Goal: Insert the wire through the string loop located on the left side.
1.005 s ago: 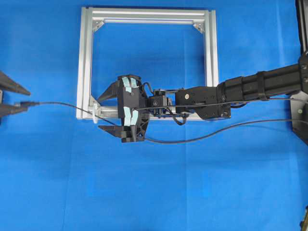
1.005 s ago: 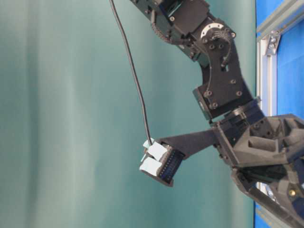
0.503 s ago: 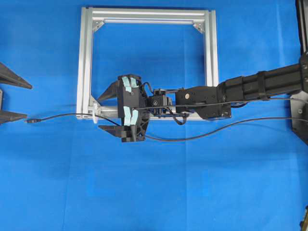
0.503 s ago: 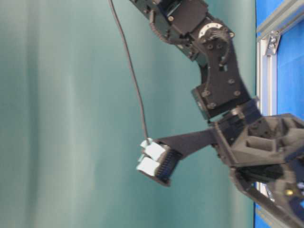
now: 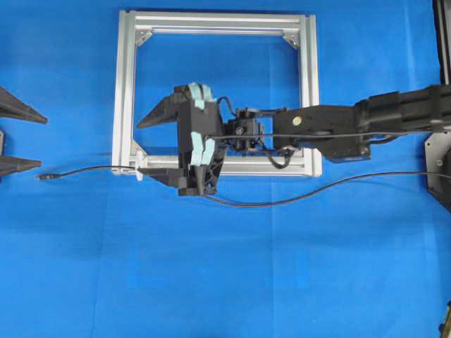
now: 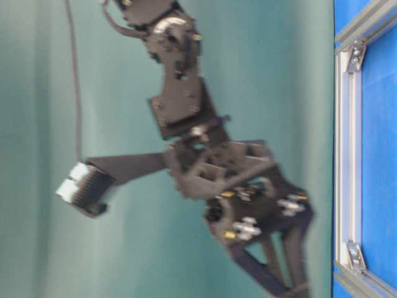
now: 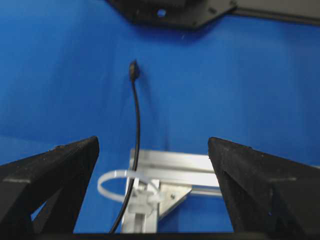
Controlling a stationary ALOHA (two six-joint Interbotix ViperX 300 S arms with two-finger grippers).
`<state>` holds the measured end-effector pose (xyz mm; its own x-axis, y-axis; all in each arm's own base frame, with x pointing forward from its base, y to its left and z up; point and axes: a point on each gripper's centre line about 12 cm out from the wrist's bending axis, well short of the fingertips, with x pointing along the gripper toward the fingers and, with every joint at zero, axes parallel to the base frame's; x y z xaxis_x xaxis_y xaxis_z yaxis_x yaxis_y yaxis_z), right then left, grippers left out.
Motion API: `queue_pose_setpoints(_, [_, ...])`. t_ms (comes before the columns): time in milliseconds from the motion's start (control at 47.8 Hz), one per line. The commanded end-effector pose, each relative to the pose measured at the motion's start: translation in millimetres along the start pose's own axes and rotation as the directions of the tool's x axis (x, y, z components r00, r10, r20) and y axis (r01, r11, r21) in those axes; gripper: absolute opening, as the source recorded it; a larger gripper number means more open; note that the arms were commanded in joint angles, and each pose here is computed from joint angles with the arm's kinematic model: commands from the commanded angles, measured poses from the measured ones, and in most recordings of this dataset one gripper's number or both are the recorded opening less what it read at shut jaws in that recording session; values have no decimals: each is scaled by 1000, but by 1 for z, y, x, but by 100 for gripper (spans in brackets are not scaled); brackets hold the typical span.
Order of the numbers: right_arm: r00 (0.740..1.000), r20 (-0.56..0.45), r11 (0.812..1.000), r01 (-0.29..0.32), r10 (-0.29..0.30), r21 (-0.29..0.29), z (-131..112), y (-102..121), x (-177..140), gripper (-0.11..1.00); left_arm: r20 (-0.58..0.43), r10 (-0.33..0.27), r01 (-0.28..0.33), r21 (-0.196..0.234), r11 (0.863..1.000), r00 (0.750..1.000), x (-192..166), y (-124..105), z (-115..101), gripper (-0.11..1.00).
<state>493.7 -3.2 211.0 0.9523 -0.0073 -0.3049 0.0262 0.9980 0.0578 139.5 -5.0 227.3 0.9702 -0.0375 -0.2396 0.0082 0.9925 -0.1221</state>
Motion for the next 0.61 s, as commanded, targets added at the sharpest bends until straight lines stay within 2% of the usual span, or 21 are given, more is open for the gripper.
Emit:
queue_pose_setpoints(0, [997,83,1000,4,-5,7,38,-2,-15,95,16,2,-2,2,1000,1000,1,0,5,84])
queue_pose_setpoints(272, [992,128,1000,11,-12,10,61,-6,-30,95,36,1,-1,7,1000,999,0,0,8,84])
queue_pose_setpoints(586, [992,128,1000,13,-16,23,61,-7,-32,95,48,1,-2,39,999,999,1,0,9,84])
